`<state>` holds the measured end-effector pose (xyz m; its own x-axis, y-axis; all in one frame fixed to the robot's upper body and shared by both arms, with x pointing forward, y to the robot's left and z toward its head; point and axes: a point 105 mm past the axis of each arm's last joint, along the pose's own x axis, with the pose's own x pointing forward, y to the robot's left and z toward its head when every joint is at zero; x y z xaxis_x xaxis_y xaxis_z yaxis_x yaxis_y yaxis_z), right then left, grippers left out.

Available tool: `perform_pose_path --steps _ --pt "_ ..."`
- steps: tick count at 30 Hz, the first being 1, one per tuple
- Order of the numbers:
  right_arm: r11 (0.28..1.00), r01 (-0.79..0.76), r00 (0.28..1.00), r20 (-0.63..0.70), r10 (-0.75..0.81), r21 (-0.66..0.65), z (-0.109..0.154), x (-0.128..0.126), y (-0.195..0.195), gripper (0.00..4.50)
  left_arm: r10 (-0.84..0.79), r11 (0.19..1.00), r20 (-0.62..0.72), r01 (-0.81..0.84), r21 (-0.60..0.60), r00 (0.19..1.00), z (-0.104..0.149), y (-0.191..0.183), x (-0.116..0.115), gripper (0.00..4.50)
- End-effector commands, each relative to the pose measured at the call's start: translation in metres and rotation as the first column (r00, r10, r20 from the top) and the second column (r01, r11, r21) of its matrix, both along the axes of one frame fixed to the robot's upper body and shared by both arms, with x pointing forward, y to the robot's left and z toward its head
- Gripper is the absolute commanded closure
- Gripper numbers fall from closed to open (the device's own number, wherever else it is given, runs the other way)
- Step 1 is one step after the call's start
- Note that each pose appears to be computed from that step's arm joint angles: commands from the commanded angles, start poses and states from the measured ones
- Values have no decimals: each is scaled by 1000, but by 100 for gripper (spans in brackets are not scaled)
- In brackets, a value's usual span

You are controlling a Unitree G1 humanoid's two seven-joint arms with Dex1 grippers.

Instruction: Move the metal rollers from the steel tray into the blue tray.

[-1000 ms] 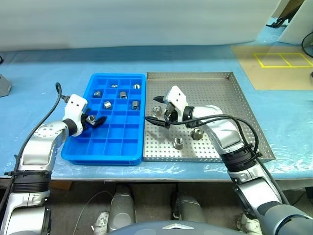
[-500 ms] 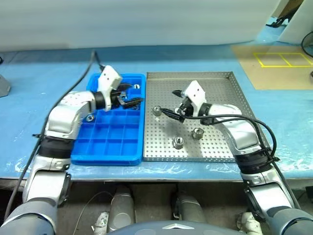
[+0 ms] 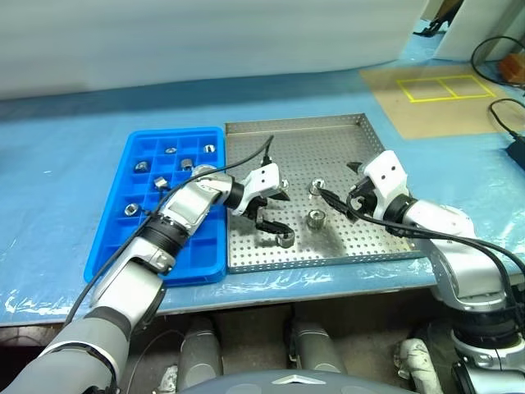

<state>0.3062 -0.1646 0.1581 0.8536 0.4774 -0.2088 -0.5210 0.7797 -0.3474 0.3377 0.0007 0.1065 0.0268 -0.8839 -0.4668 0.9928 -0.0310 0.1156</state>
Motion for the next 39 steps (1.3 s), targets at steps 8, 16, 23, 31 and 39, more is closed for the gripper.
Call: perform_pose_path --steps 8,16,23,31,39 --pt "998 64 997 34 -64 -13 6 -15 -7 0 -84 996 -43 85 27 996 -3 -3 -8 13" --pt "998 61 998 22 -60 -20 3 -15 -5 0 -121 988 -105 130 87 987 -19 8 -17 13" --pt "997 71 997 17 -71 -25 0 -13 -8 0 -70 988 -118 86 131 991 -38 0 -16 13" --pt "997 73 997 19 -72 -27 -1 -12 -8 0 -39 989 -108 54 138 993 -46 0 -14 70" --pt "998 63 998 22 -62 -27 -1 -10 -6 0 -15 989 -94 29 145 995 -45 7 -10 270"
